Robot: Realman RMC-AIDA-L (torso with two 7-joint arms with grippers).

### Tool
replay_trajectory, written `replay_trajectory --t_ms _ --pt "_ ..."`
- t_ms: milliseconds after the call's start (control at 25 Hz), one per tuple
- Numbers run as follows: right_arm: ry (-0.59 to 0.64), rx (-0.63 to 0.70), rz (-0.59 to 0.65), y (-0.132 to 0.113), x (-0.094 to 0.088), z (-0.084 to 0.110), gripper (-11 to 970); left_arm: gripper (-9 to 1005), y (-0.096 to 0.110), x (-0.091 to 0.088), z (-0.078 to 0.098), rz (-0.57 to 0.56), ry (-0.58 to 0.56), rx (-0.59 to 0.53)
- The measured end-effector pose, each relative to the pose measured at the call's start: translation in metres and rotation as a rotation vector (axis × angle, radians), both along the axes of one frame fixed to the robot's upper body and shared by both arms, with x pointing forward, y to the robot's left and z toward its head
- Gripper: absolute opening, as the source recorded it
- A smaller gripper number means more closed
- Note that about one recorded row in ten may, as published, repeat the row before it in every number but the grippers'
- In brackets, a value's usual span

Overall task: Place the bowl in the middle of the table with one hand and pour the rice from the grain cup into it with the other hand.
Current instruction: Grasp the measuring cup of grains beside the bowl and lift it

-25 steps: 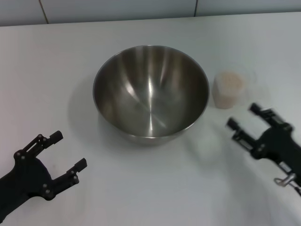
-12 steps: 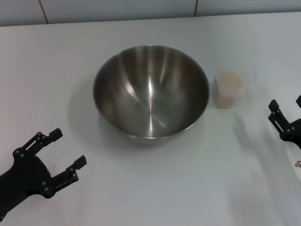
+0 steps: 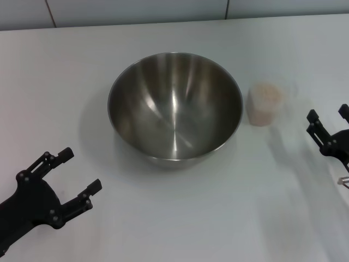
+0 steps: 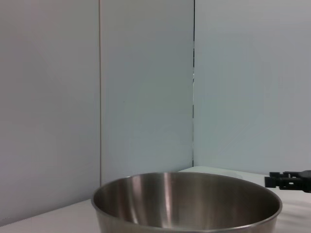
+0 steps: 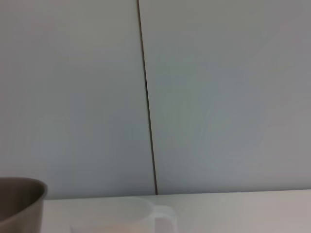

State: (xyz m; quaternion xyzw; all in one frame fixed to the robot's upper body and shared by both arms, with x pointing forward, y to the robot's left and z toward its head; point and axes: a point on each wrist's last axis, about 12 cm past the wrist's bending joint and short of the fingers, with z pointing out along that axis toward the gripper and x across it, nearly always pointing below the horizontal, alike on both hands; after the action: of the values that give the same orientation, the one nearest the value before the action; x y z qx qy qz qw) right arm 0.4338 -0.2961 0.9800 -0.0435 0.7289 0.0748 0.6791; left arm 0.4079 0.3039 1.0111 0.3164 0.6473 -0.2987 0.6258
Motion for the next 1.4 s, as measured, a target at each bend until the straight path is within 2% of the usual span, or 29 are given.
replay_trajectory --t_ms 440,1040,1400 --pt "0.036 -0.044 0.040 0.007 0.038 0.004 706 848 -0.002 0.002 0.001 -0.006 -0.008 0.000" --pt "0.050 -0.070 0.048 0.011 0.061 0.008 699 845 -0.002 0.007 0.003 -0.003 -0.025 -0.008" --pt "0.056 -0.079 0.044 0.011 0.068 0.010 694 843 -0.003 0.008 0.004 -0.003 -0.030 -0.011"
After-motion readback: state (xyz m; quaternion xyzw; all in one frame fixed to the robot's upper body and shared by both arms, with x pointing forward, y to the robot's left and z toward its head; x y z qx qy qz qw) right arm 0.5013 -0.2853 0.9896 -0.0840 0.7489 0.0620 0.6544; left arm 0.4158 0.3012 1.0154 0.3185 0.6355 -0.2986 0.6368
